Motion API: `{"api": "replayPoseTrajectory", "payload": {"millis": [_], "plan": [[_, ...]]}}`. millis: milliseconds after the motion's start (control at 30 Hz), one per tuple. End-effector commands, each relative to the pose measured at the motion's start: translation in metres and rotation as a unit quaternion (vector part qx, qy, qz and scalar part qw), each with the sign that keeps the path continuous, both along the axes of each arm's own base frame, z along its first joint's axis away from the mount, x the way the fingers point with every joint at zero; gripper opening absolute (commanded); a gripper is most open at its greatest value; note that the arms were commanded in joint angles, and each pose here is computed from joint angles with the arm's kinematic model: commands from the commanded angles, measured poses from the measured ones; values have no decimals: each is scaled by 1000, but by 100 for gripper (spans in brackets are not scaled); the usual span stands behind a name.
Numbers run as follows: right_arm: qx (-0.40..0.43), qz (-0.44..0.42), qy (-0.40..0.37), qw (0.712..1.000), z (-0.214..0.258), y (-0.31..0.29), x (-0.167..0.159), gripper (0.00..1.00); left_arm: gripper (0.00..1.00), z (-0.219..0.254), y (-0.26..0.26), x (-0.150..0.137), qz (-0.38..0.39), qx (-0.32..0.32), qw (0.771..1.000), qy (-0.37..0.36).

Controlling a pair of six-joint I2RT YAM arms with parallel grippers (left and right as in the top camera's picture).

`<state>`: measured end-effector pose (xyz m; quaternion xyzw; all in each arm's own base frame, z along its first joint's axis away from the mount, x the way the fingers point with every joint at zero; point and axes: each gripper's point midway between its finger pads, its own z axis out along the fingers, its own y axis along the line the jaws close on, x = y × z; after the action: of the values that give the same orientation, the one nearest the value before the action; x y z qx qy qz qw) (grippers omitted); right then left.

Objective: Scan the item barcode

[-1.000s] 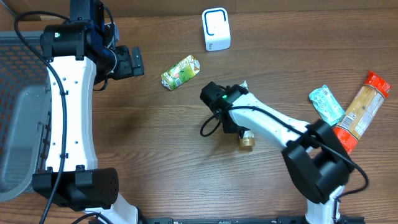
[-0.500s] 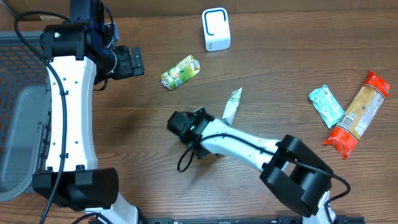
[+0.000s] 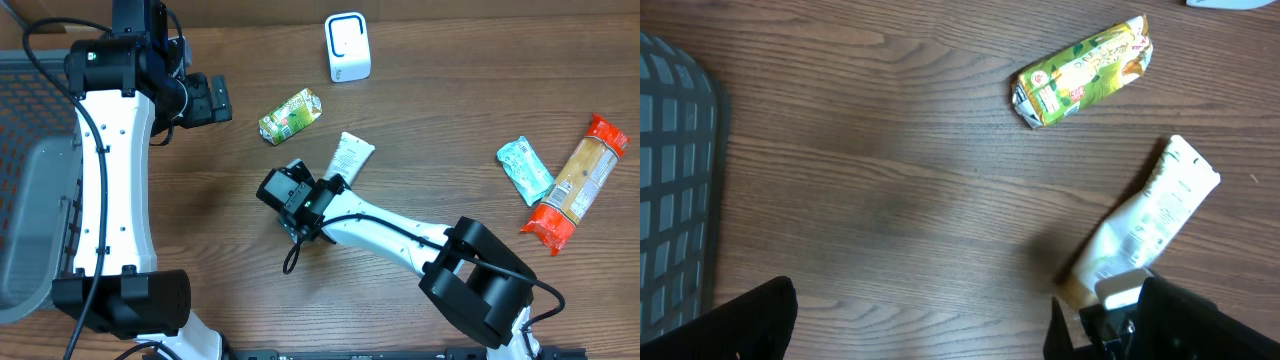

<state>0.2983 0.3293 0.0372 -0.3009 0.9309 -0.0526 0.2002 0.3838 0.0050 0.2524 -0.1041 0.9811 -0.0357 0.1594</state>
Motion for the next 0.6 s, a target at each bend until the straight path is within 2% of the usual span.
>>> {"api": "replayPoseTrajectory", "payload": {"millis": [0,67,233,333,433,567], "plan": [[34,29,7,999,8,11,15,100,100,-4,2,1,7,-2,1000,6],[62,11,21,998,8,12,19,100,100,-4,2,1,7,-2,1000,6],[127,-110,47,985,22,-5,46,100,100,-4,2,1,7,-2,1000,6],[175,-120,57,976,46,-14,70,100,100,-4,2,1,7,-2,1000,6],[214,-91,52,971,66,-21,95,99,100,-4,2,1,7,-2,1000,6],[246,-97,24,964,73,-37,130,87,99,-4,2,1,7,-2,1000,6]]}}
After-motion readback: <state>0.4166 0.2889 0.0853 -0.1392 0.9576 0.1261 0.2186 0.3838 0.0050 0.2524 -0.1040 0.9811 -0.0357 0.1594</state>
